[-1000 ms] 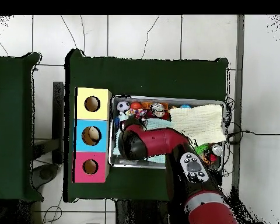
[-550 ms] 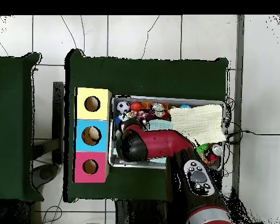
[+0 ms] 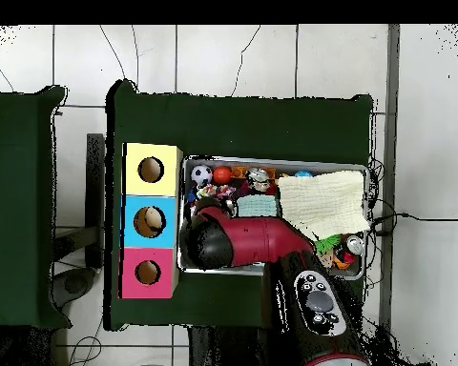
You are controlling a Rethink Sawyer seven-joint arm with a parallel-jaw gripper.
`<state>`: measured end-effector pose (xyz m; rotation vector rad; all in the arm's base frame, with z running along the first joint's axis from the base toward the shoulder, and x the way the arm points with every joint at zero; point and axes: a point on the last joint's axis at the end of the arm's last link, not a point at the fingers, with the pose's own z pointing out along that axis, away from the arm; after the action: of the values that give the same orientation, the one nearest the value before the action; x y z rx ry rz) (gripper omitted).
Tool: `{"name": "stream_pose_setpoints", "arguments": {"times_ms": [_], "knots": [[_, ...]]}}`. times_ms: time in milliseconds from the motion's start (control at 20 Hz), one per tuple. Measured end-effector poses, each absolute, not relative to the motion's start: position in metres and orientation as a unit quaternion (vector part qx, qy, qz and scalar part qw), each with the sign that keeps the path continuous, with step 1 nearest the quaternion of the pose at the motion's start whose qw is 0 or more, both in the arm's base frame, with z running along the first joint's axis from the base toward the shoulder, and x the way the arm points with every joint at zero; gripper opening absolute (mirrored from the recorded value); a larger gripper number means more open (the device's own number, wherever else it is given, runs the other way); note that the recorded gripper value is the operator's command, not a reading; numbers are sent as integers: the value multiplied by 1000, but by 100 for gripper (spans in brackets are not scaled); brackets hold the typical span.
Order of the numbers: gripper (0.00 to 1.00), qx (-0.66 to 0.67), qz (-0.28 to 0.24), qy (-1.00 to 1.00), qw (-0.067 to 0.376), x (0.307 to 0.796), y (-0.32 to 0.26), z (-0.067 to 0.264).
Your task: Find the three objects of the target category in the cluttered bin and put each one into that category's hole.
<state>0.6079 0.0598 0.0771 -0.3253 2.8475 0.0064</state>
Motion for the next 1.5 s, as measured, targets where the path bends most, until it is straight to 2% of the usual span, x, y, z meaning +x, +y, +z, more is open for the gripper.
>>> {"name": "stream_pose_setpoints", "arguments": {"times_ms": [400, 1000, 1500], "knots": [[0, -118, 6, 985, 129, 604, 86, 90], [0, -106, 13, 990, 90, 599, 104, 109], [0, -97, 17, 992, 85, 600, 112, 118]]}}
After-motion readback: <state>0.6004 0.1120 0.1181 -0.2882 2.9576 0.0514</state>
